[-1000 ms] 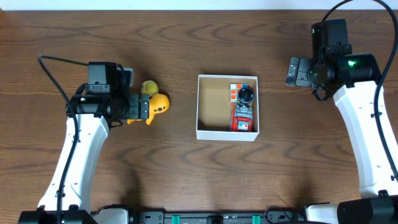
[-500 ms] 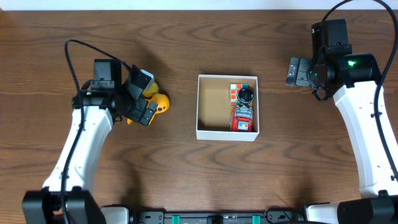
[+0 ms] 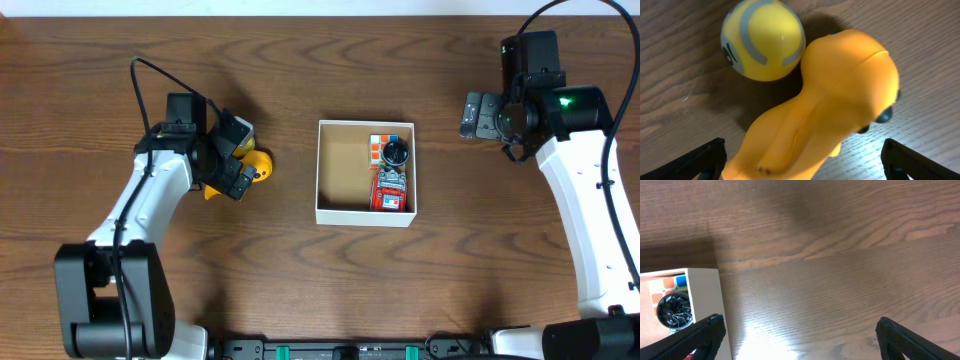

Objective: Pack container
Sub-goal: 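Lift the orange figure and carry it over the white box, then lower the orange figure into the box and open the left gripper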

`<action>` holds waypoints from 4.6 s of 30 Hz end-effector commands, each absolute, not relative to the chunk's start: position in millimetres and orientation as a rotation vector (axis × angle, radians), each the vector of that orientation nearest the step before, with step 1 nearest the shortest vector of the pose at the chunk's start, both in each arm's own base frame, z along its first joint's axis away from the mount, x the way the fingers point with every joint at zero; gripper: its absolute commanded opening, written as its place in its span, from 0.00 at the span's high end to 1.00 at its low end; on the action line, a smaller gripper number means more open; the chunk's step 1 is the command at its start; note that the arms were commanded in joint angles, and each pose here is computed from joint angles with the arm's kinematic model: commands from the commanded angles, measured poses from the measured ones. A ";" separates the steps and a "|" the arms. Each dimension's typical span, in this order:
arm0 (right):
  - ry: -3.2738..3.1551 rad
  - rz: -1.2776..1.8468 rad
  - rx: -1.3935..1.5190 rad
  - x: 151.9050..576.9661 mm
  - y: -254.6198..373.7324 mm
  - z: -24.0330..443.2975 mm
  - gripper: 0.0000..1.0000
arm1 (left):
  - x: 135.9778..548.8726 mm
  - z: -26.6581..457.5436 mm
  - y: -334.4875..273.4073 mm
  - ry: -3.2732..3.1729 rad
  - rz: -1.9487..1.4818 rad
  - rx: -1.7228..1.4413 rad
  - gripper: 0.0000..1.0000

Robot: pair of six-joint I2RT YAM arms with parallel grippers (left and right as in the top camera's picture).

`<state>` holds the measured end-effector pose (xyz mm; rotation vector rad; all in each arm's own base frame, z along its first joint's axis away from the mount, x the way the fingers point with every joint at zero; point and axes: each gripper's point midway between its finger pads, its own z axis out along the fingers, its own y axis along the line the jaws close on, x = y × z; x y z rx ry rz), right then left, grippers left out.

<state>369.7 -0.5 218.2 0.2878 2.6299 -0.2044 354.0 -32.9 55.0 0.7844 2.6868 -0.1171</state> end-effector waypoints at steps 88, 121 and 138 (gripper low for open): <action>2.607 -0.210 0.298 371.0 -3.8 226.0 0.01 | 314.6 121.5 -236.4 2.513 -0.255 -0.100 0.94; 2.607 -0.210 0.298 371.0 -3.8 226.0 0.01 | 315.1 117.2 -244.2 2.501 -0.245 -0.078 0.66; 2.607 -0.210 0.298 371.0 -3.8 226.0 0.01 | 343.7 180.2 -163.0 2.336 0.066 -0.035 0.59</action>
